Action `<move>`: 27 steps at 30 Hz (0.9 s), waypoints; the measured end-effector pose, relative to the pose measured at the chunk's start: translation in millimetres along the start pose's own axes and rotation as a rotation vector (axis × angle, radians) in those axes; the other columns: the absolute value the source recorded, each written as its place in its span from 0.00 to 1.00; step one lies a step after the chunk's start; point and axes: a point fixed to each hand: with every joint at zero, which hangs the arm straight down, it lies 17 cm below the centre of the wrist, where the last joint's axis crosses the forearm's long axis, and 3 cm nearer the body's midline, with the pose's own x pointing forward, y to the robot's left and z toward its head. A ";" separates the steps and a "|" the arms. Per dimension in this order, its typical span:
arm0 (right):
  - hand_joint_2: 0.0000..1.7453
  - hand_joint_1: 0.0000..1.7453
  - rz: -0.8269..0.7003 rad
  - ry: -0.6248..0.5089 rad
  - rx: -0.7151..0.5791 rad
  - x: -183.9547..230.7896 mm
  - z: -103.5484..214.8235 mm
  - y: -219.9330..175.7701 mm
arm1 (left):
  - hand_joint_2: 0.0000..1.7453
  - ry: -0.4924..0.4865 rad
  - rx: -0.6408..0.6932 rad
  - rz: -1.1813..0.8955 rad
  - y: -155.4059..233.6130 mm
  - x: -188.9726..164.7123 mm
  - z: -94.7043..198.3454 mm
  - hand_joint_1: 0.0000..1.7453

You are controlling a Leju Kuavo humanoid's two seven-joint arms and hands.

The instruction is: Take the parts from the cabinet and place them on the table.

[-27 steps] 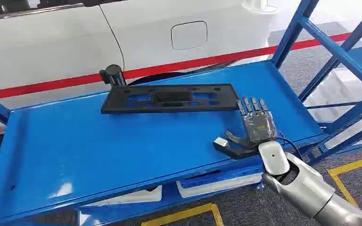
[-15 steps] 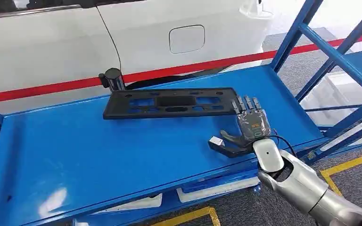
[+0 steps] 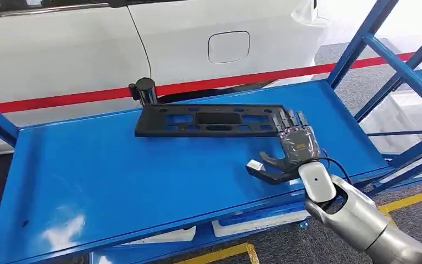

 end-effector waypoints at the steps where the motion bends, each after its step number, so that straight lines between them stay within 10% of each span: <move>1: 0.00 0.00 -0.001 -0.002 -0.002 1.2 -0.3 -0.9 | 0.00 0.000 0.000 0.000 -0.2 0.1 0.0 0.00; 20: 0.00 0.00 -0.013 -0.054 -0.052 20.1 -6.2 -19.2 | 0.00 0.000 0.000 0.005 -0.2 0.2 0.0 0.00; 27: 0.00 0.00 -0.281 0.017 -0.243 6.3 -5.7 -54.5 | 0.00 0.004 0.000 0.007 -0.2 -0.3 0.0 0.00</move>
